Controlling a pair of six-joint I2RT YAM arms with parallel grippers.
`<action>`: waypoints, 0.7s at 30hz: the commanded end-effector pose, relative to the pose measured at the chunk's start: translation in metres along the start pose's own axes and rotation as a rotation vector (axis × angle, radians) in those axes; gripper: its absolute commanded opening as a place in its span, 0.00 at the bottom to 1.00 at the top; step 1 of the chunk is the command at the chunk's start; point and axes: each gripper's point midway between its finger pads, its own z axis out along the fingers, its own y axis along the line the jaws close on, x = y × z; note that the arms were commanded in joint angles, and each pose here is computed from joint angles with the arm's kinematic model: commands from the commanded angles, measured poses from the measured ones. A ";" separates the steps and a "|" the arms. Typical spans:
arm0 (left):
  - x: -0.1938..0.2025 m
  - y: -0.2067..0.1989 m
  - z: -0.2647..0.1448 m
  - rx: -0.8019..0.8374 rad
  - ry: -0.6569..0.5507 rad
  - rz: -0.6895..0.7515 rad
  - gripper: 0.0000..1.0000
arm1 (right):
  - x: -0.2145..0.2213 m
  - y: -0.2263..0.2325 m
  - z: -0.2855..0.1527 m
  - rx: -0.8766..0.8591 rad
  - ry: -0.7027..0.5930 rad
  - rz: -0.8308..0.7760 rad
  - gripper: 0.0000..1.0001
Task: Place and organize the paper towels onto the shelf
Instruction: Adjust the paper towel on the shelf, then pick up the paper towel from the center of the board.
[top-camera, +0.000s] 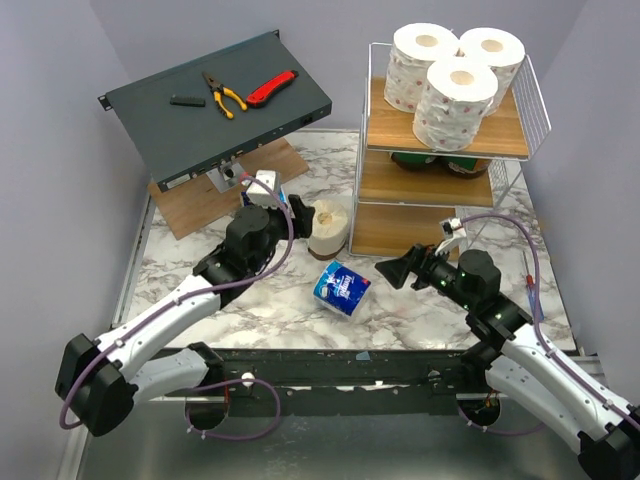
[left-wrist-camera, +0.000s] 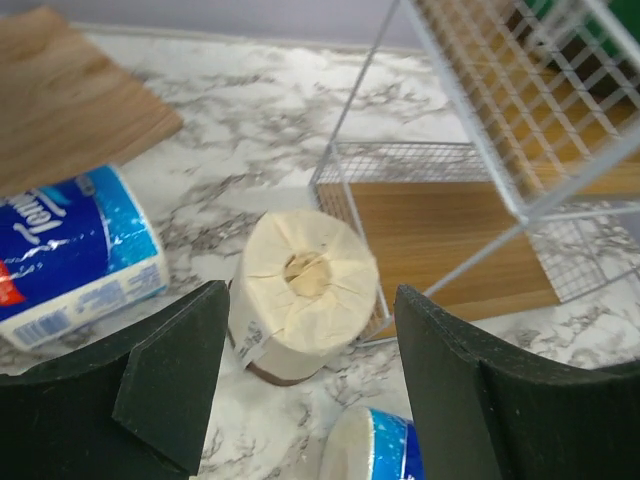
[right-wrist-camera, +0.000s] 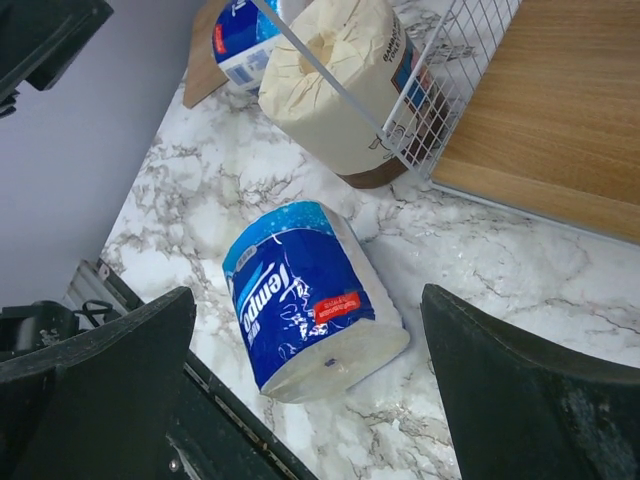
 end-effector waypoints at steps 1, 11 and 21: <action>0.004 0.015 0.015 -0.118 0.097 -0.079 0.71 | -0.004 -0.008 0.004 0.039 -0.032 0.029 0.97; 0.044 0.019 0.059 -0.223 0.387 -0.141 0.71 | -0.002 -0.013 0.001 0.086 -0.003 0.018 0.97; 0.083 0.043 0.072 -0.359 0.545 -0.156 0.65 | 0.004 -0.020 0.000 0.128 0.039 0.014 0.97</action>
